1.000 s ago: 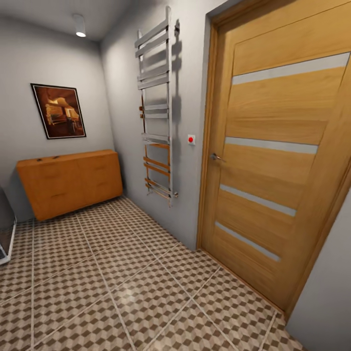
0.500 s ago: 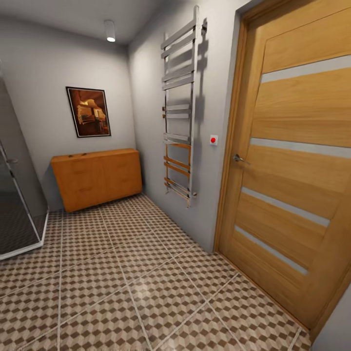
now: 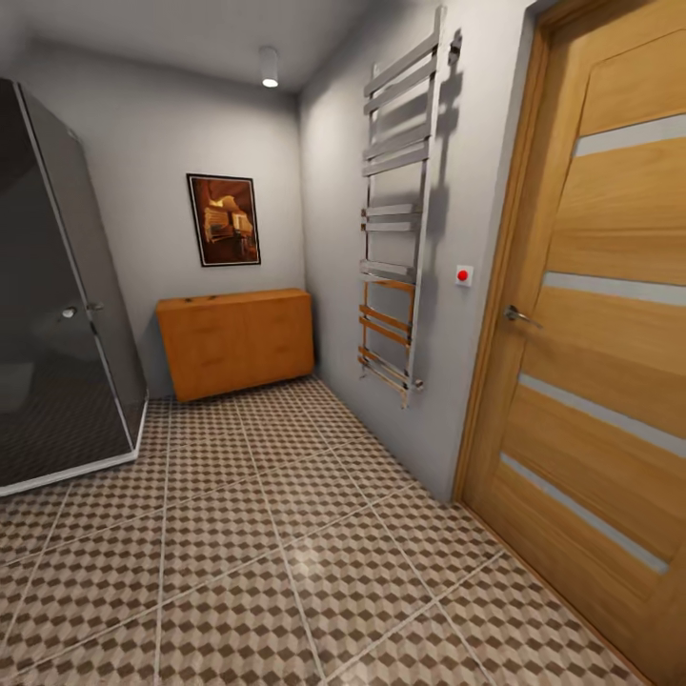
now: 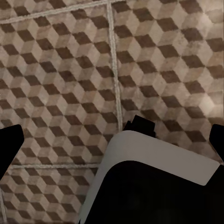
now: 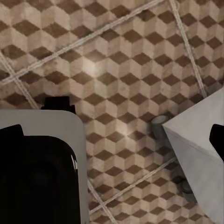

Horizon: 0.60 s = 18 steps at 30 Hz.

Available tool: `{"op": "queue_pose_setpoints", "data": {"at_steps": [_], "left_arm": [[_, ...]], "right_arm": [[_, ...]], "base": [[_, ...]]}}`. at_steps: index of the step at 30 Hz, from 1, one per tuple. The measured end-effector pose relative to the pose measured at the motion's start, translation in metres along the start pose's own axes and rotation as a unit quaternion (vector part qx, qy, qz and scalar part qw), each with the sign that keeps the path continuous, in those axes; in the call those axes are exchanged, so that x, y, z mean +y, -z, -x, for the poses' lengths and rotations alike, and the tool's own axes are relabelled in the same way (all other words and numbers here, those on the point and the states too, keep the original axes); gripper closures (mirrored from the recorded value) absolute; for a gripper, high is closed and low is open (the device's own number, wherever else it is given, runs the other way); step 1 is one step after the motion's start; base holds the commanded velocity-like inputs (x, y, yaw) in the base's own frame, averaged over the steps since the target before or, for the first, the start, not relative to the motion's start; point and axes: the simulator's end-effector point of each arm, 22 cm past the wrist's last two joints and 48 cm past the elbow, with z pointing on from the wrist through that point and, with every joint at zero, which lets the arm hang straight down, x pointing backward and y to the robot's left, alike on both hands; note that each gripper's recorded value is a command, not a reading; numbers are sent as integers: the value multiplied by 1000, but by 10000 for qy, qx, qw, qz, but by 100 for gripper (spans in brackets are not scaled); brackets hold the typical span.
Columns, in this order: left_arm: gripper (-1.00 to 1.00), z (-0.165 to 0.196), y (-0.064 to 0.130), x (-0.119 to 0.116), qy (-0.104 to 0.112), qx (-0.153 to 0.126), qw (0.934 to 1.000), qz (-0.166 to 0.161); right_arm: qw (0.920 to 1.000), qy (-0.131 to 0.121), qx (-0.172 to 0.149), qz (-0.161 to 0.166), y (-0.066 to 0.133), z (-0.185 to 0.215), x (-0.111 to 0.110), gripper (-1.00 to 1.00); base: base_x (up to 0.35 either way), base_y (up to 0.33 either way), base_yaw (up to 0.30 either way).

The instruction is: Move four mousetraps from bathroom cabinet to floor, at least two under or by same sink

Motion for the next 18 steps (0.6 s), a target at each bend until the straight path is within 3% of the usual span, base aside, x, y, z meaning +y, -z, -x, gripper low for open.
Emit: {"op": "queue_pose_setpoints", "data": {"at_steps": [18], "left_arm": [[-100,0,0,0,2,1,10000,0]], "right_arm": [[10000,-1,0,-4,0,0,0,-100]], "base": [[0,0,271]]}}
